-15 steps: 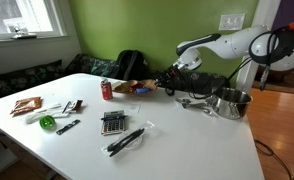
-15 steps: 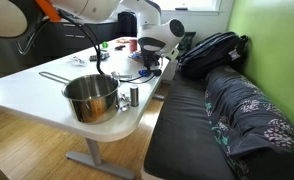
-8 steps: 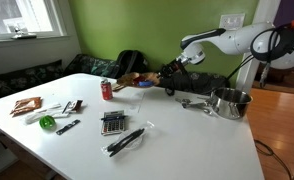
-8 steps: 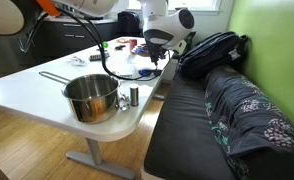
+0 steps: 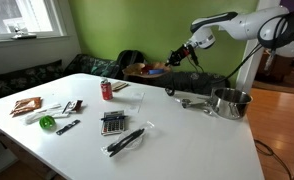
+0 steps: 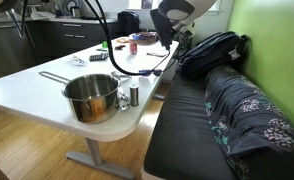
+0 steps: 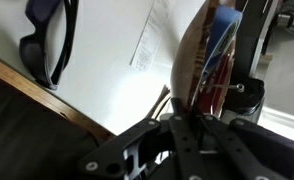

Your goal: Move the wooden plate to the left

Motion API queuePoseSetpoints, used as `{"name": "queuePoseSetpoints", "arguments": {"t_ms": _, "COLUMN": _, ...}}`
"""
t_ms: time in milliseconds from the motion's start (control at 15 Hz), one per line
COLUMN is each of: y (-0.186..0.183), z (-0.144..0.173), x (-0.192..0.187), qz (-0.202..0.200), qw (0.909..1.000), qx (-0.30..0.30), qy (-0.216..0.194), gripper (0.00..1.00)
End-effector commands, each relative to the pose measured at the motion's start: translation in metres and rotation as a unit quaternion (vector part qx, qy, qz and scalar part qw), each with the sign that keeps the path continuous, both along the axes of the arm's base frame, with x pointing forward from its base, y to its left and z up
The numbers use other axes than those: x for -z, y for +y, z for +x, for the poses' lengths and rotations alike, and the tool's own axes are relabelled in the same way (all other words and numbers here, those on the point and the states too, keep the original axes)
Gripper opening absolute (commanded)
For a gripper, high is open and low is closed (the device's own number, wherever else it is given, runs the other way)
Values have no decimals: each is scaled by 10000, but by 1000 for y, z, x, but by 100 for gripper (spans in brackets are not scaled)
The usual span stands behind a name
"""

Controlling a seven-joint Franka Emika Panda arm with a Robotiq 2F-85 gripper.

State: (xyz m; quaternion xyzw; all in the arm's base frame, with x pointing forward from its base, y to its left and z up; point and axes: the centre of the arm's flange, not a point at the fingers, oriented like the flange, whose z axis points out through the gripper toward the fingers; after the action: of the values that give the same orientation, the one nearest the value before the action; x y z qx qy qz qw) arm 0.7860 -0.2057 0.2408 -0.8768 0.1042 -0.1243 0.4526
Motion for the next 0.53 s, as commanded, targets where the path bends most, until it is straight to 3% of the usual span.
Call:
{"name": "queuePoseSetpoints", "arguments": {"t_ms": 0, "y": 9, "z": -63, "x": -43, "qz": -99, "qw": 9950, "qx": -930, "qy": 361, "gripper": 2}}
{"name": "queuePoseSetpoints", "arguments": {"t_ms": 200, "y": 36, "z": -74, "x": -55, "qz": -213, "qw": 9816, "qx": -1786, "qy": 647, "gripper": 2}}
{"name": "queuePoseSetpoints", "arguments": {"t_ms": 467, "y": 87, "z": -77, "x": -54, "qz": -465, "qw": 9534, "qx": -2853, "qy": 866, "gripper": 2}}
